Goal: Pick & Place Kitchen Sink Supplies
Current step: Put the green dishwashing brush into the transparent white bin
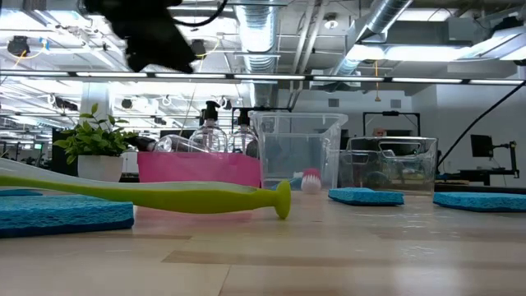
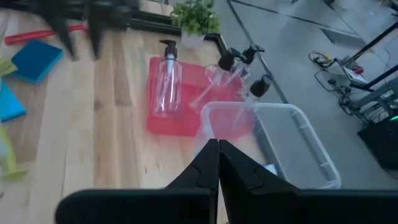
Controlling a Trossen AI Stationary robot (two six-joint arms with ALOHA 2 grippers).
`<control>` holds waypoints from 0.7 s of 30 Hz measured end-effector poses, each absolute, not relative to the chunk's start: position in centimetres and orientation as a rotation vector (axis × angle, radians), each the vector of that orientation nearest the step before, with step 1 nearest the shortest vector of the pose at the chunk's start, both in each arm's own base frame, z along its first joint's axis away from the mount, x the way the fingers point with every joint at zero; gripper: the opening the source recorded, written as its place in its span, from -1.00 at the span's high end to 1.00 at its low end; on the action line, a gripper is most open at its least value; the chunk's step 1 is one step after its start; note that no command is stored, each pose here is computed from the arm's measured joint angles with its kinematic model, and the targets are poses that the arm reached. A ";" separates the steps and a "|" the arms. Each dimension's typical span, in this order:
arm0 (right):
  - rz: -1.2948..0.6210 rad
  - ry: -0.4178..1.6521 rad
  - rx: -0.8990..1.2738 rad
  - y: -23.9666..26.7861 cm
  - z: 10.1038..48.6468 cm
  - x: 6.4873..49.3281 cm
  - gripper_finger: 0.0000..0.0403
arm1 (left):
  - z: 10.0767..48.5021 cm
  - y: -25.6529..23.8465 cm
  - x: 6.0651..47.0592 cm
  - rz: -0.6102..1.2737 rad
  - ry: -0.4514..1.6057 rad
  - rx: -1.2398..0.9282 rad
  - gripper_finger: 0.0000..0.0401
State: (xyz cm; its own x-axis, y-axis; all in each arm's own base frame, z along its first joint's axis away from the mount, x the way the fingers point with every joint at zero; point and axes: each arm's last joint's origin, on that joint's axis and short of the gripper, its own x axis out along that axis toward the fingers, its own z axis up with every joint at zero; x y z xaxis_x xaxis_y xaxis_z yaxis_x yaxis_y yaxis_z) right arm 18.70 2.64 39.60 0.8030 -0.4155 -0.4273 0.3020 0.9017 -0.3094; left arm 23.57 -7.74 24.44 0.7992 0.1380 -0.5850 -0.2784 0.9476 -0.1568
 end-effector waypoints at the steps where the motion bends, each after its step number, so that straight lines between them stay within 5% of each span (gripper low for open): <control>1: -0.393 0.507 -0.221 2.6 39.6 18.7 1.00 | 24.0 -8.2 23.3 0.197 0.630 -0.246 0.33; 21: -0.448 0.479 0.194 5.2 37.5 22.0 1.00 | 21.6 -11.2 20.7 -0.155 0.784 -0.188 0.00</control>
